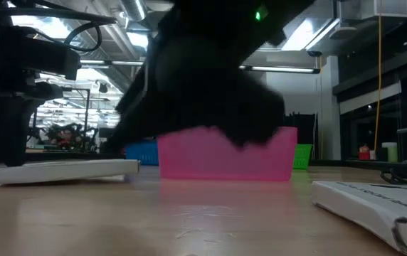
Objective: Pick and place items into bin
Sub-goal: Put the left card reader box into the green bin
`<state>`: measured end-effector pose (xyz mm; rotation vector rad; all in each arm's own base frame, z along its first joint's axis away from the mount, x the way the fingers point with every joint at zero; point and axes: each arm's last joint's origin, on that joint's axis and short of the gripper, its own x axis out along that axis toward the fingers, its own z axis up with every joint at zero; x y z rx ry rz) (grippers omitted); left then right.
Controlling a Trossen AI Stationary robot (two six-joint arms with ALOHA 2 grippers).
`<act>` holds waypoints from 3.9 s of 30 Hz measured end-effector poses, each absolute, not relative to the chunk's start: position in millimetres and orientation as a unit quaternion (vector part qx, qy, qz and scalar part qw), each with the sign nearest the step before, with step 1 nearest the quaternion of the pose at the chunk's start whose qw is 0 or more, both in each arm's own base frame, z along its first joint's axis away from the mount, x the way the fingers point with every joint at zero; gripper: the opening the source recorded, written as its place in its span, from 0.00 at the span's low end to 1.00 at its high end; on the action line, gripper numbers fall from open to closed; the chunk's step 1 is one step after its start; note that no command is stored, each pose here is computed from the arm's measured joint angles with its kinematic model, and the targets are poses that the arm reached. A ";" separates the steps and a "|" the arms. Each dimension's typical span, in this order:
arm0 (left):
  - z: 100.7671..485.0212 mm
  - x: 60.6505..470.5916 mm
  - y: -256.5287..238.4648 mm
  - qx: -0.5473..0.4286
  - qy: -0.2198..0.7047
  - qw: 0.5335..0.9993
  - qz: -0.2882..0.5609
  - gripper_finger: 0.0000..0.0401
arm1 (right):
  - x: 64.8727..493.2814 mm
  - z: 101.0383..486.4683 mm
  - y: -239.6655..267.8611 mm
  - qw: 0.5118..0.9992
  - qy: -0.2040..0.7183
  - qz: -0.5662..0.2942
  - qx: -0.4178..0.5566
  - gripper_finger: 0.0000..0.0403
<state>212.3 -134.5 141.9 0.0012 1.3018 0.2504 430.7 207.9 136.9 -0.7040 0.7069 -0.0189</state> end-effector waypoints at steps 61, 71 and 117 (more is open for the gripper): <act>132.1 207.3 -132.4 -0.012 0.590 0.801 0.096 0.00 | 478.9 103.3 190.3 0.777 0.454 -0.041 -0.434 0.26; 133.3 208.2 -133.2 -0.009 0.589 0.803 0.091 0.00 | 477.2 106.0 196.8 0.772 0.442 -0.055 -0.454 0.04; 235.9 185.0 -128.2 0.015 0.426 0.904 0.027 0.00 | 403.7 297.5 202.5 0.822 0.435 -0.203 -0.306 0.03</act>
